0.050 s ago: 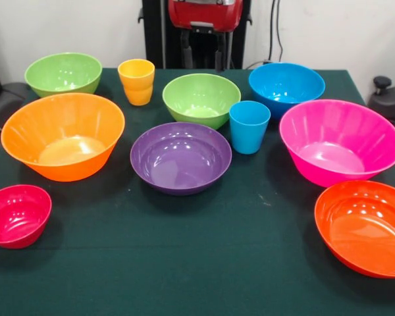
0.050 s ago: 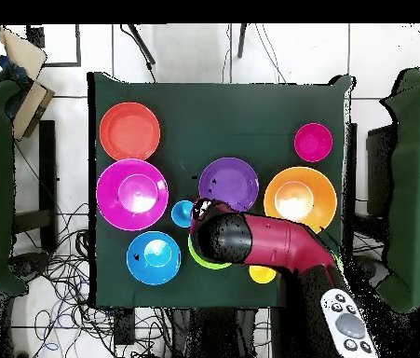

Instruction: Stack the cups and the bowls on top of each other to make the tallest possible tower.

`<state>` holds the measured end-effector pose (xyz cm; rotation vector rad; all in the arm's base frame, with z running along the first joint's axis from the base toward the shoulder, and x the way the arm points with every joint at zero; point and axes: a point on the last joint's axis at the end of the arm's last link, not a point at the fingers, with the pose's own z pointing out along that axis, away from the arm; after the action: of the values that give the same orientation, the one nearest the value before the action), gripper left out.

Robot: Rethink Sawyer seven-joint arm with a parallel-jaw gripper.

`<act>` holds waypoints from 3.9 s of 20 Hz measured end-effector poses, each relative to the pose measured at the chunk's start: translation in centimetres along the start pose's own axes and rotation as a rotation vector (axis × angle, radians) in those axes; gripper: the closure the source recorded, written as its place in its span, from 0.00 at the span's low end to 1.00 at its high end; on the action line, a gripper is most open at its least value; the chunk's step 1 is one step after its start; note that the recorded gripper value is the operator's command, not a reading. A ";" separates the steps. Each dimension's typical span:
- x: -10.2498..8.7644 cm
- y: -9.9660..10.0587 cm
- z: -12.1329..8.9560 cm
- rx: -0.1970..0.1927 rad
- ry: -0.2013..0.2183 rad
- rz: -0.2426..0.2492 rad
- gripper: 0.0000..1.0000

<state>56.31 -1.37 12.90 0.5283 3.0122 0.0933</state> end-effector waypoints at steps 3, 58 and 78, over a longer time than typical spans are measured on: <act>-0.4 -0.2 -0.1 -0.006 -0.002 0.005 0.00; -2.2 0.0 -2.4 -0.054 -0.006 0.000 0.00; -5.3 7.8 0.7 -0.072 0.052 -0.100 0.00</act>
<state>63.94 4.20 13.11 0.3736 3.0659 0.2120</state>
